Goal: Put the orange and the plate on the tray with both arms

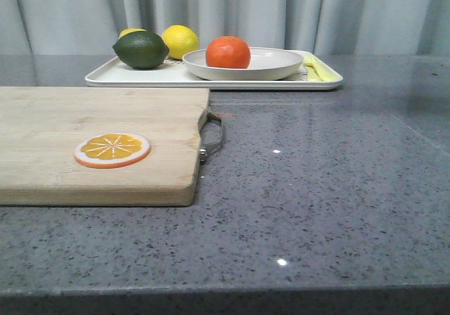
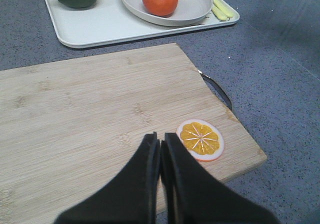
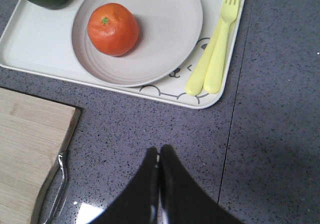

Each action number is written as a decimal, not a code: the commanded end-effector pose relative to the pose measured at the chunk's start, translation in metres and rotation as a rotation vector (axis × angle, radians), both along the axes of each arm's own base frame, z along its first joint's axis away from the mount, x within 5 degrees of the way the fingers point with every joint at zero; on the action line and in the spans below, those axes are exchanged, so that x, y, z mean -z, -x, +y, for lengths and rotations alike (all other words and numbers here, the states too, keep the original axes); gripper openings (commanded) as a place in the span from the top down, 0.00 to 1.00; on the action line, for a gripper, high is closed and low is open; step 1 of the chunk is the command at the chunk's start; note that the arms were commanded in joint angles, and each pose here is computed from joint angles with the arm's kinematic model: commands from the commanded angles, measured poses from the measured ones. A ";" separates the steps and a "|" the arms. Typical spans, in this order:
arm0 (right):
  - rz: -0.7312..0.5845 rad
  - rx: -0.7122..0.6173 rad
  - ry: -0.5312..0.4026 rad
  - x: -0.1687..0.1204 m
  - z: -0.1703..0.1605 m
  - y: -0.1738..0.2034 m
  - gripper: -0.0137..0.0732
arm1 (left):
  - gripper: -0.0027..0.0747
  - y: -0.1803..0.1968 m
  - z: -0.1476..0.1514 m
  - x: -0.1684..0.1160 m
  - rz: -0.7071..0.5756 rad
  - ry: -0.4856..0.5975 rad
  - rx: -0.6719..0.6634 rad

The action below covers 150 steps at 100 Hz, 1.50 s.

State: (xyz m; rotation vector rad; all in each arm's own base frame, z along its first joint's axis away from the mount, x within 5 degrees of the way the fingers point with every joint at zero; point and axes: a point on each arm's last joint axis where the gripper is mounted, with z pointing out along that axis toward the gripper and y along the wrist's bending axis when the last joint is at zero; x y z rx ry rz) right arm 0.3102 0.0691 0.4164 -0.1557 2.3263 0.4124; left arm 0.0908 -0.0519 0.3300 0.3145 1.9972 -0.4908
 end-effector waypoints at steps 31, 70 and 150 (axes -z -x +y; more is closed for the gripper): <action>-0.370 0.070 0.039 -0.015 -0.025 0.100 0.92 | 0.99 -0.003 0.000 -0.018 -0.107 0.072 -0.021; -0.529 0.117 0.084 0.033 -0.042 0.167 0.92 | 0.99 -0.004 0.000 -0.020 -0.134 0.065 -0.022; -0.702 0.170 0.055 0.133 -0.055 0.231 0.92 | 0.99 0.036 0.021 0.004 -0.274 0.099 -0.031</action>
